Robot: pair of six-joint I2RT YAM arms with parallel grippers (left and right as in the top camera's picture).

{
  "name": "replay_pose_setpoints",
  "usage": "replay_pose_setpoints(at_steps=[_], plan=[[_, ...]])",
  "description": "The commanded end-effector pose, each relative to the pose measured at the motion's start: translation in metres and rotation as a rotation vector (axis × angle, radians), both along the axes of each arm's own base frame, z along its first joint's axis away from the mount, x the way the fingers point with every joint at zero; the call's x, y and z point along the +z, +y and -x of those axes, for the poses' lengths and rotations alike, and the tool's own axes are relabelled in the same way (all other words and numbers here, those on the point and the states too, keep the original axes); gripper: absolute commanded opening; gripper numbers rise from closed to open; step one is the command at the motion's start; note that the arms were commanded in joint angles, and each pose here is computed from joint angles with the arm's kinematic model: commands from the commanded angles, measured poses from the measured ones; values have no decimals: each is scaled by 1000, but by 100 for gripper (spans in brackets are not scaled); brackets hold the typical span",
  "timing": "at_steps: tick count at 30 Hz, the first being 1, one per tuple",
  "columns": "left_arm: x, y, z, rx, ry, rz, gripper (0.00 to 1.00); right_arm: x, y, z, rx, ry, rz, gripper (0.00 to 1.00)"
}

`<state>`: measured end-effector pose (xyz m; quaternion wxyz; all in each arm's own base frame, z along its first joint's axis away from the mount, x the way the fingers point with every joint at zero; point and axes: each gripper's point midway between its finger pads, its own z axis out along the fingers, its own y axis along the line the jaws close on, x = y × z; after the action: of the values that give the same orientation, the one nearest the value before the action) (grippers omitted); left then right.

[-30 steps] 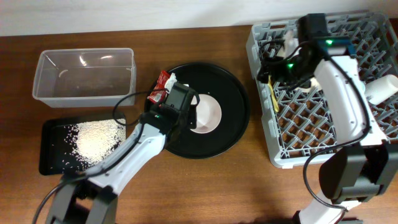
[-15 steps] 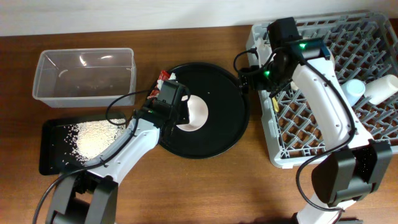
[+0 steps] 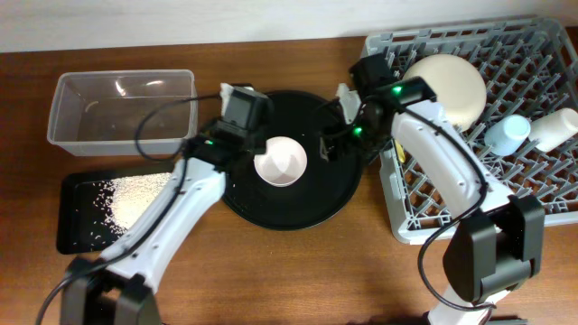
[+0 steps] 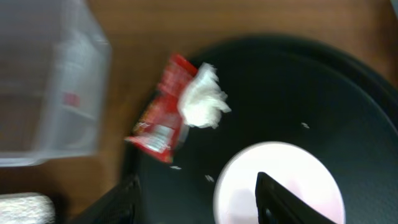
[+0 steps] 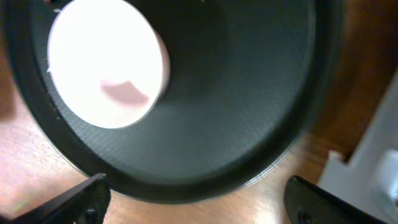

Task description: Sort waste into correct bins and load items into the dishwasher rack

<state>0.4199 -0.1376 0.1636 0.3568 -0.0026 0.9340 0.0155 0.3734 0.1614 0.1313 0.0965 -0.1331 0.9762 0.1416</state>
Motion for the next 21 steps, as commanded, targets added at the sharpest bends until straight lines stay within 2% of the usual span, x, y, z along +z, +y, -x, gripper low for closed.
replay_pose_setpoints(at_steps=[1,2,6,11,17,21], plan=[[37,62,-3,142,-57,-58,71,6,30,5,79,-48,-24,89],[38,81,-2,192,-47,-55,78,6,39,5,99,-63,-30,88],[44,157,8,394,-29,-23,81,-9,66,10,159,-85,-28,82],[52,249,30,617,-35,2,98,-38,56,-5,37,-89,85,80],[52,304,51,763,-30,-1,99,-61,59,-7,-63,-28,82,75],[49,323,64,818,-14,-3,99,-77,62,-4,-102,20,85,66]])
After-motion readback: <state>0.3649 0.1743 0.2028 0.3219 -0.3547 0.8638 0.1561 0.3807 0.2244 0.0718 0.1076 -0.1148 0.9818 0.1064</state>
